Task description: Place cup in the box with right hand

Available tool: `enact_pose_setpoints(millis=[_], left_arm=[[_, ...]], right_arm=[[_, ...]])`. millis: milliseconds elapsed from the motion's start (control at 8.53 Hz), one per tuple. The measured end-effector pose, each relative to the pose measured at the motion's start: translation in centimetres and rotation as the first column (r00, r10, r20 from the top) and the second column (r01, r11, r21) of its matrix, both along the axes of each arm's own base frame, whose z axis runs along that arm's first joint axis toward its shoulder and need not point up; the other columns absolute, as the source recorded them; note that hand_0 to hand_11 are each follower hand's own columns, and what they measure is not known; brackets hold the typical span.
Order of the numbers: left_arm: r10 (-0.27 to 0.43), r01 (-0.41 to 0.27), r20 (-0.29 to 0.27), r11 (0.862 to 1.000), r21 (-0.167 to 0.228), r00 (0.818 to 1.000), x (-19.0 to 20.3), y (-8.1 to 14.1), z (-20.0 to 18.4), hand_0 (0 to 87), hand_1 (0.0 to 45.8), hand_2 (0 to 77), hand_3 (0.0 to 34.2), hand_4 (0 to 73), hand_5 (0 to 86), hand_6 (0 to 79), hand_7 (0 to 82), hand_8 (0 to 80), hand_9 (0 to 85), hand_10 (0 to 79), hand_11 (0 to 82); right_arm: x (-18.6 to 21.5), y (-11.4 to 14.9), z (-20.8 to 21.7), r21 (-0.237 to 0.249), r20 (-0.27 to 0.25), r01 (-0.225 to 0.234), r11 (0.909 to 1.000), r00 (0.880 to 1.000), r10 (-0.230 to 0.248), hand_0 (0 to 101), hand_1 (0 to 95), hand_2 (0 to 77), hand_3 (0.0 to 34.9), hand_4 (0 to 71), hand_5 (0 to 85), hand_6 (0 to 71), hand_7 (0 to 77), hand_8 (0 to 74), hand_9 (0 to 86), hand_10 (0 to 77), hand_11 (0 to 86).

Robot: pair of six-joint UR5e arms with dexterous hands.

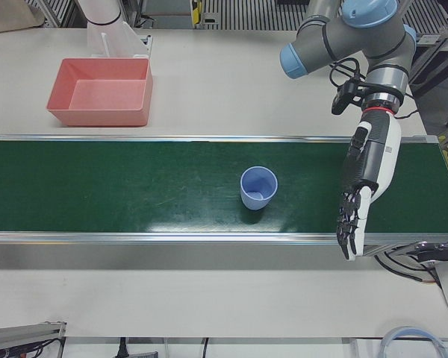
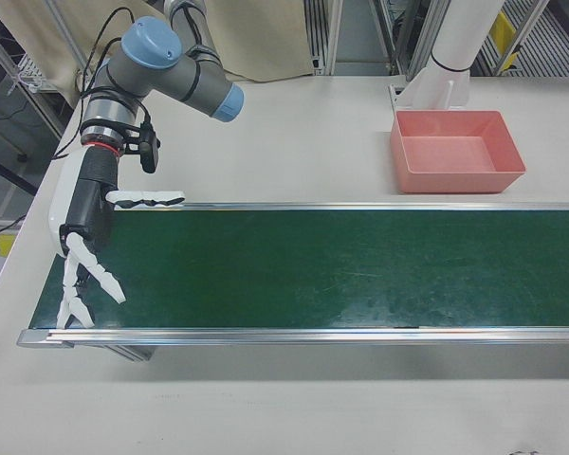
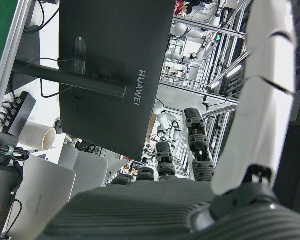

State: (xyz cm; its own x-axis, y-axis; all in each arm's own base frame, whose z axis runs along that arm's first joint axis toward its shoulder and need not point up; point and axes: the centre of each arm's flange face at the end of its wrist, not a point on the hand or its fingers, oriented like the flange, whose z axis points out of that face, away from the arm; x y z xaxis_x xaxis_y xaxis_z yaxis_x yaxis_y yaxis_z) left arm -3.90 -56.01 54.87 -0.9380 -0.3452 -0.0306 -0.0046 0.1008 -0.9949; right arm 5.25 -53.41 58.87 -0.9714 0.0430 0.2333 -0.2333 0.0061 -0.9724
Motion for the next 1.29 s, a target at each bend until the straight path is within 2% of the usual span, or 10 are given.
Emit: enact_pose_setpoints(millis=[117, 234, 352, 469, 586, 703, 821, 1055, 1172, 1290], left_arm=[[0.0, 0.0, 0.0, 1.0, 0.0, 1.0, 0.0, 0.0, 0.0, 0.0, 0.5, 1.6, 0.0, 1.1, 0.5, 0.5, 0.0, 0.0, 0.0, 0.0, 0.0], [0.0, 0.0, 0.0, 1.0, 0.0, 1.0, 0.0, 0.0, 0.0, 0.0, 0.5, 1.6, 0.0, 1.1, 0.5, 0.0, 0.0, 0.0, 0.0, 0.0, 0.0], [0.0, 0.0, 0.0, 1.0, 0.0, 1.0, 0.0, 0.0, 0.0, 0.0, 0.5, 1.6, 0.0, 1.1, 0.5, 0.0, 0.0, 0.0, 0.0, 0.0, 0.0], [0.0, 0.0, 0.0, 1.0, 0.0, 1.0, 0.0, 0.0, 0.0, 0.0, 0.5, 1.6, 0.0, 1.1, 0.0, 0.0, 0.0, 0.0, 0.0, 0.0, 0.0], [0.0, 0.0, 0.0, 1.0, 0.0, 1.0, 0.0, 0.0, 0.0, 0.0, 0.5, 1.6, 0.0, 1.1, 0.0, 0.0, 0.0, 0.0, 0.0, 0.0, 0.0], [0.0, 0.0, 0.0, 1.0, 0.0, 1.0, 0.0, 0.0, 0.0, 0.0, 0.5, 1.6, 0.0, 1.1, 0.0, 0.0, 0.0, 0.0, 0.0, 0.0, 0.0], [0.0, 0.0, 0.0, 1.0, 0.0, 1.0, 0.0, 0.0, 0.0, 0.0, 0.5, 1.6, 0.0, 1.1, 0.0, 0.0, 0.0, 0.0, 0.0, 0.0, 0.0], [0.0, 0.0, 0.0, 1.0, 0.0, 1.0, 0.0, 0.0, 0.0, 0.0, 0.5, 1.6, 0.0, 1.1, 0.0, 0.0, 0.0, 0.0, 0.0, 0.0, 0.0], [0.0, 0.0, 0.0, 1.0, 0.0, 1.0, 0.0, 0.0, 0.0, 0.0, 0.5, 1.6, 0.0, 1.1, 0.5, 0.0, 0.0, 0.0, 0.0, 0.0, 0.0], [0.0, 0.0, 0.0, 1.0, 0.0, 1.0, 0.0, 0.0, 0.0, 0.0, 0.5, 1.6, 0.0, 1.1, 0.0, 0.0, 0.0, 0.0, 0.0, 0.0, 0.0]], right_arm=[[0.0, 0.0, -0.02, 0.0, 0.0, 0.0, 1.0, 1.0, 0.0, 53, 15.3, 12.0, 0.0, 13.6, 4.9, 5.4, 20.7, 0.5, 5.4, 0.0, 1.1], [0.0, -0.01, -0.03, 0.001, 0.0, 0.0, 1.0, 1.0, 0.0, 54, 13.1, 3.8, 0.0, 13.6, 4.9, 5.4, 20.7, 0.5, 5.4, 0.5, 1.1], [-0.04, -0.01, -0.03, 0.001, 0.0, 0.0, 1.0, 1.0, 0.0, 54, 16.9, 1.1, 0.0, 13.6, 4.9, 5.4, 20.7, 0.5, 5.4, 0.5, 1.1], [-0.1, -0.02, -0.04, 0.002, 0.0, 0.001, 1.0, 1.0, -0.001, 54, 17.5, 1.1, 0.0, 14.2, 4.9, 5.4, 20.7, 0.5, 5.4, 0.0, 1.1], [-0.15, -0.04, -0.09, 0.003, 0.001, 0.001, 1.0, 1.0, -0.001, 53, 18.5, 8.7, 0.0, 14.2, 4.9, 5.4, 21.3, 0.5, 5.4, 0.5, 1.1], [-0.18, -0.07, -0.22, 0.006, 0.001, 0.0, 1.0, 1.0, 0.0, 53, 12.0, 4.4, 0.0, 14.2, 4.9, 5.4, 21.3, 0.5, 6.5, 0.5, 1.1], [-0.2, -0.09, -0.37, 0.009, 0.002, 0.0, 1.0, 1.0, 0.0, 54, 17.5, 10.4, 0.0, 14.2, 6.0, 5.4, 18.0, 0.5, 5.4, 0.5, 1.1], [-0.35, -0.19, -0.59, 0.013, 0.002, 0.002, 0.9999, 1.0, -0.002, 54, 22.4, 10.9, 0.0, 14.2, 6.0, 5.4, 14.7, 0.5, 4.9, 0.5, 1.1], [-0.47, -0.31, -0.76, 0.016, 0.003, 0.004, 0.9999, 1.0, -0.004, 54, 25.6, 21.8, 0.0, 13.6, 7.1, 4.4, 14.2, 0.5, 3.3, 0.5, 1.1], [-0.55, -0.44, -0.94, 0.019, 0.003, 0.005, 0.9998, 1.0, -0.005, 57, 35.5, 31.1, 0.0, 13.6, 9.8, 5.4, 14.2, 0.5, 3.3, 0.5, 1.1]])
